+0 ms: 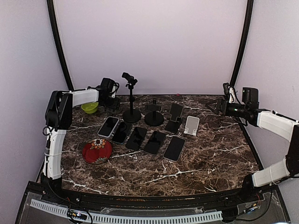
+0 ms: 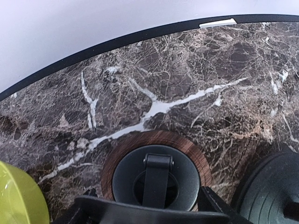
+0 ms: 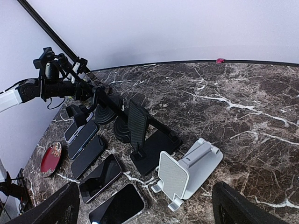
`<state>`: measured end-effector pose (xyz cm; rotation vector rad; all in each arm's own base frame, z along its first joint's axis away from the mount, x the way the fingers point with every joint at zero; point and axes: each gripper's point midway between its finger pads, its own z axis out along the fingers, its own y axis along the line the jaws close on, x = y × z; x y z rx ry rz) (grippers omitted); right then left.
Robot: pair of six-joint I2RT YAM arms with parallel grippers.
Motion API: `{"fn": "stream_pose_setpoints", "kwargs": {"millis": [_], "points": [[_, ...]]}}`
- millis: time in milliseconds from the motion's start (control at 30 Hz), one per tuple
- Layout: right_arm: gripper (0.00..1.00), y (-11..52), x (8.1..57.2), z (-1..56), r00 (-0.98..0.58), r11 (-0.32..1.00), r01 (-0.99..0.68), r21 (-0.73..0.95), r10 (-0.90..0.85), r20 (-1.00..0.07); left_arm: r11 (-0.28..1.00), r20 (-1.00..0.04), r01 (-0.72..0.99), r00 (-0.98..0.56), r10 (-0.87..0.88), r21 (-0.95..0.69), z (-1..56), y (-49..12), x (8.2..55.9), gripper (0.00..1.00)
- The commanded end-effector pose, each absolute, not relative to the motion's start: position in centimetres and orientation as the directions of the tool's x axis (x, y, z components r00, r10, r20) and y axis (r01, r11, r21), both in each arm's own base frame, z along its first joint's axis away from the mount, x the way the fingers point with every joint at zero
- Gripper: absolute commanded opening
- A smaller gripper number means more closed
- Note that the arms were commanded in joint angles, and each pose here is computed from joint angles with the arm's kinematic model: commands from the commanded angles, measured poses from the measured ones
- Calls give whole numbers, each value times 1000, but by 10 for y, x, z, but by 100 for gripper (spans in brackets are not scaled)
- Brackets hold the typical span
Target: Remove the phone from the phone stand
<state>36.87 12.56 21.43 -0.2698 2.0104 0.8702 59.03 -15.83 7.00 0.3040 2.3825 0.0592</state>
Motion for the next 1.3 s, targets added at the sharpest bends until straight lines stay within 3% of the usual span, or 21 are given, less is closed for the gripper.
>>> {"fn": "stream_pose_setpoints", "kwargs": {"millis": [0,100,233,500,700,1000,1267], "points": [[99,124,372,226,-543,735,-507,451,134,-829,972,-687,199,-690,228,123,89,-159,603,73],[99,123,372,228,-537,736,-507,448,137,-832,975,-672,193,-709,214,107,84,-160,601,84],[99,121,373,231,-528,747,-497,441,143,-837,979,-658,177,-727,197,98,85,-158,597,91],[99,119,376,239,-517,747,-482,457,179,-837,986,-698,158,-700,152,56,143,-157,586,95],[99,97,387,250,-489,825,-359,436,231,-841,996,-762,79,-642,85,44,205,-140,563,97],[100,74,388,250,-455,869,-221,442,308,-835,999,-810,0,-585,-41,-50,240,-111,479,98],[99,76,384,228,-483,857,-205,473,332,-810,979,-804,26,-575,-153,-205,221,-108,401,98]]}}
